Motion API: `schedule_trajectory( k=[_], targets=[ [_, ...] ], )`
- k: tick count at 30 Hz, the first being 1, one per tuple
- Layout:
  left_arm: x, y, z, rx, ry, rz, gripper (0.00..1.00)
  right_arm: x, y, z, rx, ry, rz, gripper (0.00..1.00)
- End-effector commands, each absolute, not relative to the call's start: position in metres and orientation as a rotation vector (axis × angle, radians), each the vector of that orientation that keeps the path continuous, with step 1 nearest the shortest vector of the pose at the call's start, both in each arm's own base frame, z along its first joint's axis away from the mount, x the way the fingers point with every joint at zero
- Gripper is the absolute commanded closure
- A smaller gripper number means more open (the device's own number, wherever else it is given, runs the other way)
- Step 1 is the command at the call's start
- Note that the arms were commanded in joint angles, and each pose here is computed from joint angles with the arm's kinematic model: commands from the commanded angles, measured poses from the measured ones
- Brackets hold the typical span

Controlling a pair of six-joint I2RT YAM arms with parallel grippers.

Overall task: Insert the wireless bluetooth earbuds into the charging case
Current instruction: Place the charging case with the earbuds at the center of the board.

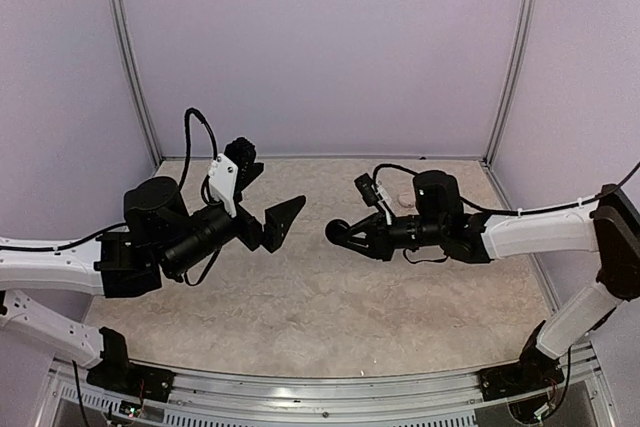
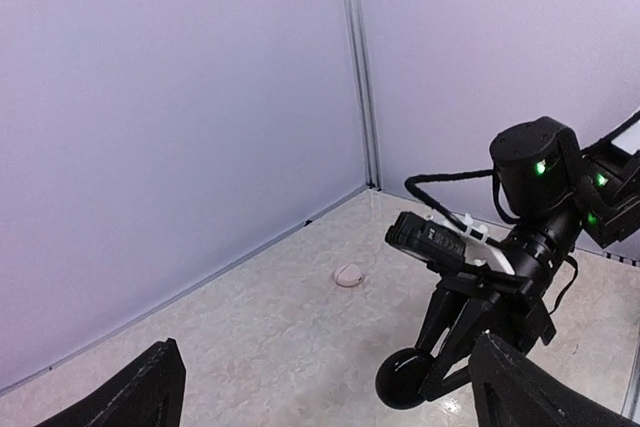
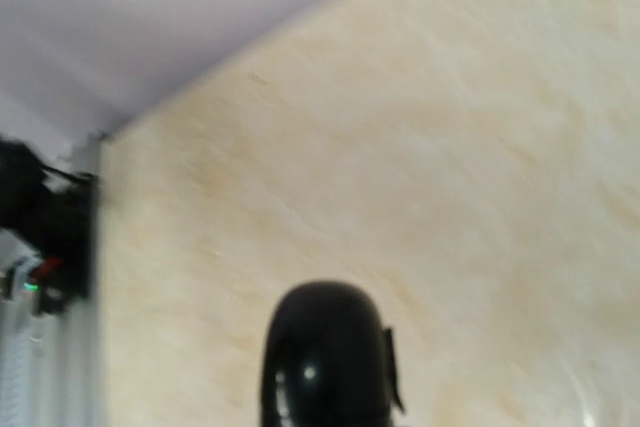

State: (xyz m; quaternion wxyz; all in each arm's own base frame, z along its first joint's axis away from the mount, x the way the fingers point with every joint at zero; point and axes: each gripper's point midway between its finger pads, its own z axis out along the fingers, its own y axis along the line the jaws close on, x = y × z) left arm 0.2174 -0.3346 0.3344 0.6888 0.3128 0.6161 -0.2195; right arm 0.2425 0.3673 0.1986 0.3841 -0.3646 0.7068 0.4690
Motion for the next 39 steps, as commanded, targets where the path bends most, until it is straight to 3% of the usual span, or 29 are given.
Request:
schedule_trajectory(
  k=[1, 11, 21, 23, 33, 39],
  targets=[
    [0.237, -0.303, 0.334, 0.468, 1.465, -0.527, 0.01, 0.279, 0.375, 0.159, -0.917, 1.941, 1.162, 1.00],
    [0.245, -0.277, 0.327, 0.356, 1.508, -0.527, 0.01, 0.361, 0.412, 0.094, -0.913, 2.122, 1.146, 1.00],
    [0.250, -0.263, 0.318, 0.307, 1.531, -0.521, 0.01, 0.396, 0.417, 0.052, -0.848, 2.231, 1.170, 1.00],
    [0.250, -0.264, 0.315, 0.313, 1.534, -0.521, 0.01, 0.397, 0.417, 0.047, -0.844, 2.240, 1.170, 0.93],
    [0.252, -0.260, 0.308, 0.309, 1.542, -0.509, 0.01, 0.438, 0.381, 0.026, -0.622, 2.304, 1.079, 0.96],
    [0.254, -0.254, 0.307, 0.299, 1.543, -0.501, 0.01, 0.481, 0.331, 0.018, -0.436, 2.346, 1.008, 0.92]
  ],
)
